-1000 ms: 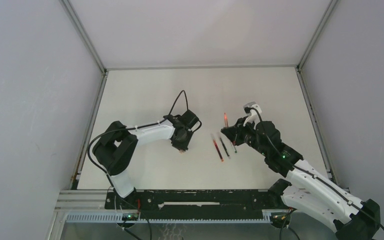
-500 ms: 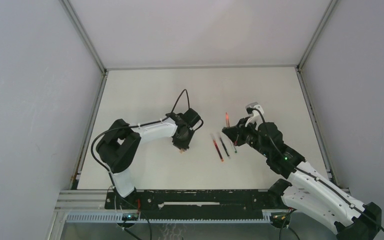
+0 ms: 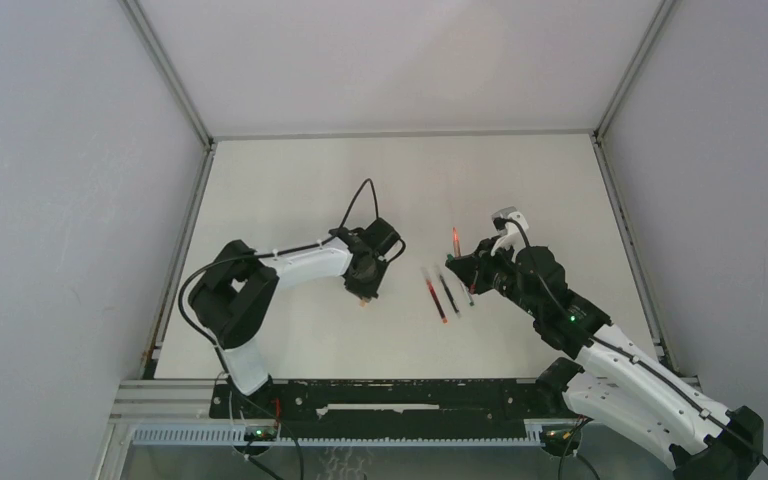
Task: Insert the pens into the pen caps
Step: Insert the pen cap onto the pen.
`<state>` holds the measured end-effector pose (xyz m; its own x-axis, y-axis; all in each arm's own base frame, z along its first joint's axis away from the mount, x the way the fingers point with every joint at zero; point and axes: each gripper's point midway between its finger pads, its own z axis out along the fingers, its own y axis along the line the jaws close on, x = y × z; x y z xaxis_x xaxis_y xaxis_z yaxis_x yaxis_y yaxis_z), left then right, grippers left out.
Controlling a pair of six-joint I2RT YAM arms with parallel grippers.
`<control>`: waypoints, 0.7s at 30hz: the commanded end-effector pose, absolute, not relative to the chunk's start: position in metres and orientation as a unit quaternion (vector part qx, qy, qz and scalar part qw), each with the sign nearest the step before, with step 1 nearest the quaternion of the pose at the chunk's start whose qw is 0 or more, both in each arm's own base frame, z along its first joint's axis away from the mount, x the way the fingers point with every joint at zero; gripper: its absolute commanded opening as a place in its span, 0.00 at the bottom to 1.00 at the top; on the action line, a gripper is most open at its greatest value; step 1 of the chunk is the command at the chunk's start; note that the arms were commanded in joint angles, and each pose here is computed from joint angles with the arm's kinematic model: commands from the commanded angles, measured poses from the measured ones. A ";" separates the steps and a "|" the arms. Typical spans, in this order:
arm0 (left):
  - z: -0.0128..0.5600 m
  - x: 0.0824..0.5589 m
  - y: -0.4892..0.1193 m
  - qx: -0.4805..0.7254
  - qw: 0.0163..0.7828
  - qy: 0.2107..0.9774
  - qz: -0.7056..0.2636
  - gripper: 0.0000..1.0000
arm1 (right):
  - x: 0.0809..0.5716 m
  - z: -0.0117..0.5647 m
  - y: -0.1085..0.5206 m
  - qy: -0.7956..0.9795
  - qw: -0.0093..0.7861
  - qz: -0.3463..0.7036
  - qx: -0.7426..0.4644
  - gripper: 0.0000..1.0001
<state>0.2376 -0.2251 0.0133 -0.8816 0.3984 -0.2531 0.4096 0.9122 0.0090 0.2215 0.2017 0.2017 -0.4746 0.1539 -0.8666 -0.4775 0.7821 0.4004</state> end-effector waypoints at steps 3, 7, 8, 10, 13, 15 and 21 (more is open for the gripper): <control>0.056 0.252 -0.241 0.193 0.213 0.953 -0.093 0.00 | 0.227 0.216 0.207 0.782 0.520 0.331 -0.089 0.00; 0.108 0.251 -0.262 0.212 0.271 0.921 -0.179 0.00 | 0.228 0.215 0.209 0.784 0.517 0.333 -0.085 0.00; 0.122 0.253 -0.264 0.206 0.289 0.915 -0.195 0.00 | 0.229 0.214 0.209 0.784 0.516 0.334 -0.084 0.00; 0.154 0.256 -0.267 0.194 0.325 0.895 -0.235 0.00 | 0.229 0.215 0.212 0.782 0.516 0.338 -0.086 0.00; 0.219 0.260 -0.266 0.166 0.402 0.849 -0.299 0.00 | 0.228 0.225 0.220 0.766 0.526 0.357 -0.097 0.00; 0.265 0.261 -0.261 0.144 0.456 0.811 -0.337 0.00 | 0.223 0.248 0.233 0.730 0.554 0.382 -0.122 0.00; 0.412 0.238 -0.248 0.125 0.590 0.642 -0.474 0.00 | 0.197 0.325 0.264 0.600 0.636 0.450 -0.178 0.00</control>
<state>0.2574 -0.2451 0.3178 -0.4426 -0.1854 -0.8774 0.5695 0.6976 -0.4347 0.2106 0.2457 0.2430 -0.3638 0.2037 -0.9089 -0.6396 0.6548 0.4028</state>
